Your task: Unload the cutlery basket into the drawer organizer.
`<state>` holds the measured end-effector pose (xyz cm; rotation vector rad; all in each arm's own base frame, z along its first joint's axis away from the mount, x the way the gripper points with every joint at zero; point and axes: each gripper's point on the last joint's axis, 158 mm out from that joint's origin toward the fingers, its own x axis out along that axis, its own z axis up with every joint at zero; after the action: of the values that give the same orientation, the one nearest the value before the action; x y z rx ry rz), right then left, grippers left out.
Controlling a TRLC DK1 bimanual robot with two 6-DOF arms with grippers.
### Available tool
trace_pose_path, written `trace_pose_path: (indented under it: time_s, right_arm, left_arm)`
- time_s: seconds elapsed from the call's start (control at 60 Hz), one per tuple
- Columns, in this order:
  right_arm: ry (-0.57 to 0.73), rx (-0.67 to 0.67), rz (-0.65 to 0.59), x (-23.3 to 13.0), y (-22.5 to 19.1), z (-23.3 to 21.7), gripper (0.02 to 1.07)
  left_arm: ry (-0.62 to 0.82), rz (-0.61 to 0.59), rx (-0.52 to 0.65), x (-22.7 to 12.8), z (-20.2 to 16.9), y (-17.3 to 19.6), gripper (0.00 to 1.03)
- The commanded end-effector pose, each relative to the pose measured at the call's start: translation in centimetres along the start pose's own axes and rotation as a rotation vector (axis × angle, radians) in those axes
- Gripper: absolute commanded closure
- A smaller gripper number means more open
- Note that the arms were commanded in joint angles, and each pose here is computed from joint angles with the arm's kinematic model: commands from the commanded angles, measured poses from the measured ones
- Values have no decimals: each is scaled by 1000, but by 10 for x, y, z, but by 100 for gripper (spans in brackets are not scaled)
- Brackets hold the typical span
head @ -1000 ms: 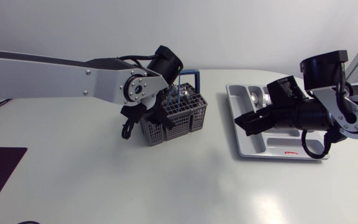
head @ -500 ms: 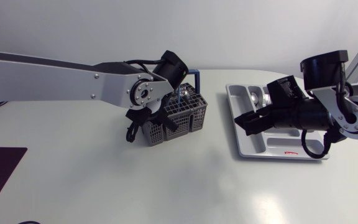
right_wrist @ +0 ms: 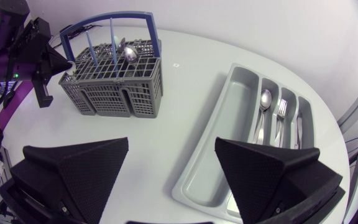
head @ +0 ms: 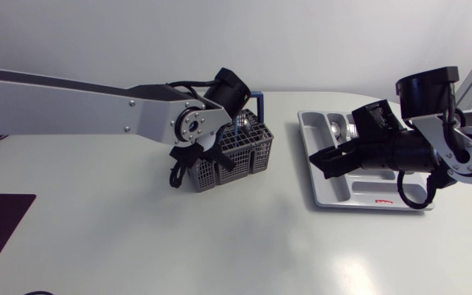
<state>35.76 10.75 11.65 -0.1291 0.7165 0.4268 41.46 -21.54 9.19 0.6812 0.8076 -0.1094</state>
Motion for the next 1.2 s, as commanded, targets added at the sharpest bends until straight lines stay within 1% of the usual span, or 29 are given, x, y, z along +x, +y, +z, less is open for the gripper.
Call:
trace_pose_path:
  time_s: [0.0, 0.183, 0.4, 0.617, 0.95, 1.033, 1.083, 1.183]
  right_arm:
    - [22, 4, 10, 5, 3, -11, 7]
    - [20, 1, 13, 5, 5, -10, 7]
    - [4, -13, 20, 5, 9, -9, 7]
    - [-63, -61, 38, -5, 22, 2, 7]
    - [-176, -187, 63, -27, 56, 17, 7]
    - [-192, -205, 59, -32, 62, 20, 7]
    - [-200, -208, 35, -35, 59, 23, 7]
    - [-230, -218, 16, -43, 61, 31, 7]
  left_arm:
    - [-17, -2, -15, -5, 1, -5, 91]
    - [-70, -7, -32, -20, 7, -1, 91]
    - [-151, 32, -18, -40, 14, 5, 91]
    - [-215, 93, 15, -64, 18, 12, 91]
    - [-311, 163, 43, -96, 25, 29, 91]
    - [-331, 171, 37, -104, 26, 36, 91]
    - [-351, 172, 24, -112, 28, 41, 91]
    - [-422, 176, -36, -136, 39, 60, 91]
